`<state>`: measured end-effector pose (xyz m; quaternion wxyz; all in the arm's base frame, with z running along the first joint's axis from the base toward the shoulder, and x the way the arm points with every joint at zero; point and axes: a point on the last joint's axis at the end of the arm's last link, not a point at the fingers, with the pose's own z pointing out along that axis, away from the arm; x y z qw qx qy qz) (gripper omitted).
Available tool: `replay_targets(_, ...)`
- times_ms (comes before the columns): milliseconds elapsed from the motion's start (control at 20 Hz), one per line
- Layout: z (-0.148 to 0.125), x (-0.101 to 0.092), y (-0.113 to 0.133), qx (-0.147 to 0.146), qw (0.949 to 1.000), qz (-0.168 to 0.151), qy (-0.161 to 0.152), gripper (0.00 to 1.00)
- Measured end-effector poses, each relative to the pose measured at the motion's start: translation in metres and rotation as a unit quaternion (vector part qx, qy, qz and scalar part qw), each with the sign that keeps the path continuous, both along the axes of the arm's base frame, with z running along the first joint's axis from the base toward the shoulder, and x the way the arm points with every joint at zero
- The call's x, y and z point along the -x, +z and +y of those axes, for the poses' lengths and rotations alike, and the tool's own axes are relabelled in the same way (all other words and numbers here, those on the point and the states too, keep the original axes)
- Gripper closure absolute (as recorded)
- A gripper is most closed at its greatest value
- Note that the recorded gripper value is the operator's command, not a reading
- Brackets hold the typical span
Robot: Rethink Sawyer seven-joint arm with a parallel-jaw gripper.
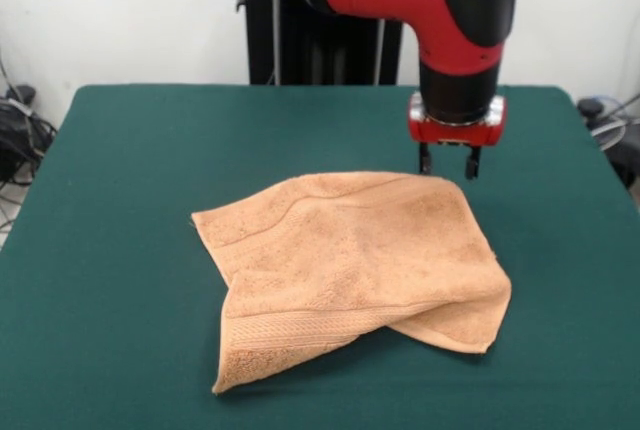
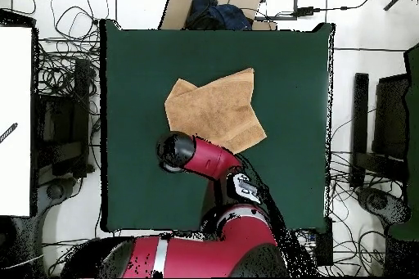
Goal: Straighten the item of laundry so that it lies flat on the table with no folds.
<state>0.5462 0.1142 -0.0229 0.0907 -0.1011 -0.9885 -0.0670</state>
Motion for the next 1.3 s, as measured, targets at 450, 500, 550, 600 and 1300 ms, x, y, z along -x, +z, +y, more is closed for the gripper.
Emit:
replay_targets(450, -0.009, 0.001, -0.005, -0.001, 0.9999, 0.006, -0.012, 0.0)
replay_targets(500, -0.009, 0.001, -0.005, -0.001, 0.9999, 0.006, -0.012, 0.0)
replay_targets(550, -0.009, 0.001, -0.005, -0.001, 0.9999, 0.006, -0.012, 0.0)
replay_targets(600, -0.01, 0.001, -0.005, -0.001, 0.9999, 0.006, -0.012, 0.0)
replay_targets(1300, -0.01, 0.0, -0.016, -0.003, 0.9998, 0.01, -0.016, 0.0)
